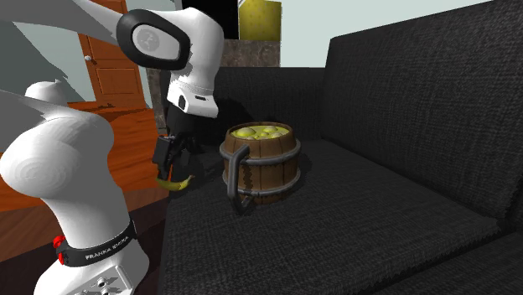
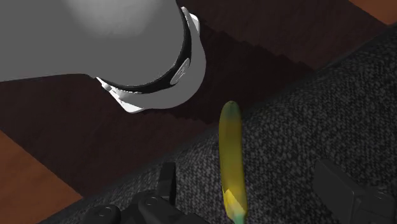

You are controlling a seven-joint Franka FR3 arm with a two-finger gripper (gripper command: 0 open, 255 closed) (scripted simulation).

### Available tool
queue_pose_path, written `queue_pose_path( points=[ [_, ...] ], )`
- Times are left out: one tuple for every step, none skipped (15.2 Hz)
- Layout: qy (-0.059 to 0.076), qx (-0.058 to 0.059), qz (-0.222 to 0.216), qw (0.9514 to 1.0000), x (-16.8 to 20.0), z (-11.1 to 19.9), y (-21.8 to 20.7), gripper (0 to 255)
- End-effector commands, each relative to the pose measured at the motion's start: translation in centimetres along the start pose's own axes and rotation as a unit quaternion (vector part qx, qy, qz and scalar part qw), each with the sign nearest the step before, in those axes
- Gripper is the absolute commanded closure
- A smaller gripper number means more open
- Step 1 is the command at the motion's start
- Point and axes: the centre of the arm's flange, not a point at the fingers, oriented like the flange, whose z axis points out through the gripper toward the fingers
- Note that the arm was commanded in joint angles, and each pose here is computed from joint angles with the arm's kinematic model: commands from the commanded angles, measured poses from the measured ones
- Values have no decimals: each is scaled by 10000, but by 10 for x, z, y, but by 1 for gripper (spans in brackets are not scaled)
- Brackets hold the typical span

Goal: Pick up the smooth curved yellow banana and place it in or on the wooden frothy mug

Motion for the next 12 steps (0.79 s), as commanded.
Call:
queue_pose_path(
  points=[
    [-126,161,-8,9998,9,6,8,0],
    [-126,161,-8,9998,8,11,8,0],
    [-126,161,-8,9998,8,17,8,0],
    [-126,161,-8,9998,8,22,8,0],
    [-126,161,-8,9998,8,27,8,0],
    [-126,161,-8,9998,8,36,8,0],
    [-126,161,-8,9998,8,36,8,0],
    [-126,160,-8,9998,8,36,8,0],
    [-126,161,-8,9998,8,36,8,0],
    [-126,161,-8,9998,8,36,8,0],
    [-126,161,-8,9998,8,36,8,0],
    [-126,161,-8,9998,8,36,8,0]
  ],
)
